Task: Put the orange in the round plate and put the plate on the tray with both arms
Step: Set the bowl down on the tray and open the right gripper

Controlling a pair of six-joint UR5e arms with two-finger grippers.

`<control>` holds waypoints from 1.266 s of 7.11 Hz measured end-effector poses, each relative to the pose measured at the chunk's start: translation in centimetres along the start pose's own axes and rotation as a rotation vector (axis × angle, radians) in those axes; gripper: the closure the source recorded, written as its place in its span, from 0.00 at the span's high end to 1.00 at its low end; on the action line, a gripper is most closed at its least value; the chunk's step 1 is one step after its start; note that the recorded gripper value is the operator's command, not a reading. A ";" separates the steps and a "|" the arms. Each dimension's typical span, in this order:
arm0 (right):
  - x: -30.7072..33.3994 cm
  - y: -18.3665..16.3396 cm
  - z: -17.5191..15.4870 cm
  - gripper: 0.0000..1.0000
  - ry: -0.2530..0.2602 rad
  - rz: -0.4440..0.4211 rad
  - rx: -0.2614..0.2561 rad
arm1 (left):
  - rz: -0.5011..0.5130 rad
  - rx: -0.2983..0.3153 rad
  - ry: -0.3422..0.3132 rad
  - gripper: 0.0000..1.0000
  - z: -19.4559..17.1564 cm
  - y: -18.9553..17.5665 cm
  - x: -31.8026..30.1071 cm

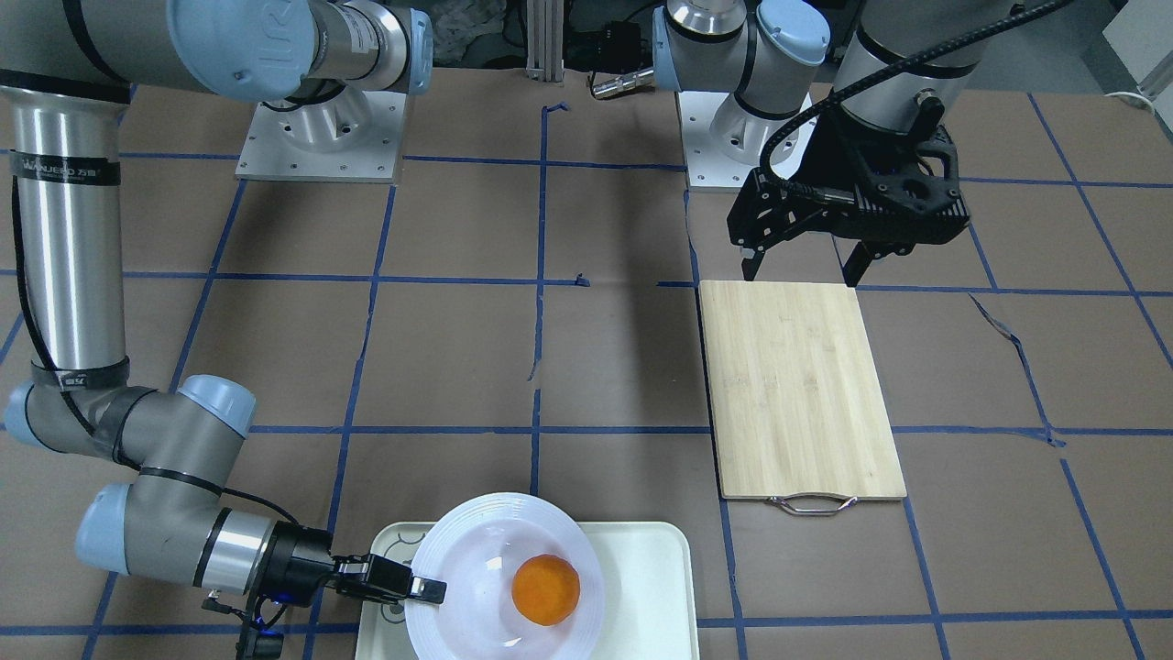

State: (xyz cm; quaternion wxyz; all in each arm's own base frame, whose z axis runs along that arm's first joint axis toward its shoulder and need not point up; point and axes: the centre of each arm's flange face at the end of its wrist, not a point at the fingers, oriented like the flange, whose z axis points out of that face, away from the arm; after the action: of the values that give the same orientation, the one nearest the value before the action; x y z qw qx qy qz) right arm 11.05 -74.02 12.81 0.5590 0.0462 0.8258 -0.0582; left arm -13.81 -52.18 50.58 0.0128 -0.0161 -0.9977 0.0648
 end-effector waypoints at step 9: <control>-15.7 1.1 -9.9 1.00 0.608 -0.057 0.062 | 0.000 0.000 0.000 1.00 0.0 0.0 0.0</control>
State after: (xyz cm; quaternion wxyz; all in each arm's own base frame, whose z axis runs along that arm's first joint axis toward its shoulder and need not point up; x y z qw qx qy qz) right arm 7.91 -71.64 31.01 0.2826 0.0553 0.9541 -0.0824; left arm -13.77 -52.19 50.58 0.0127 -0.0159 -0.9977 0.0648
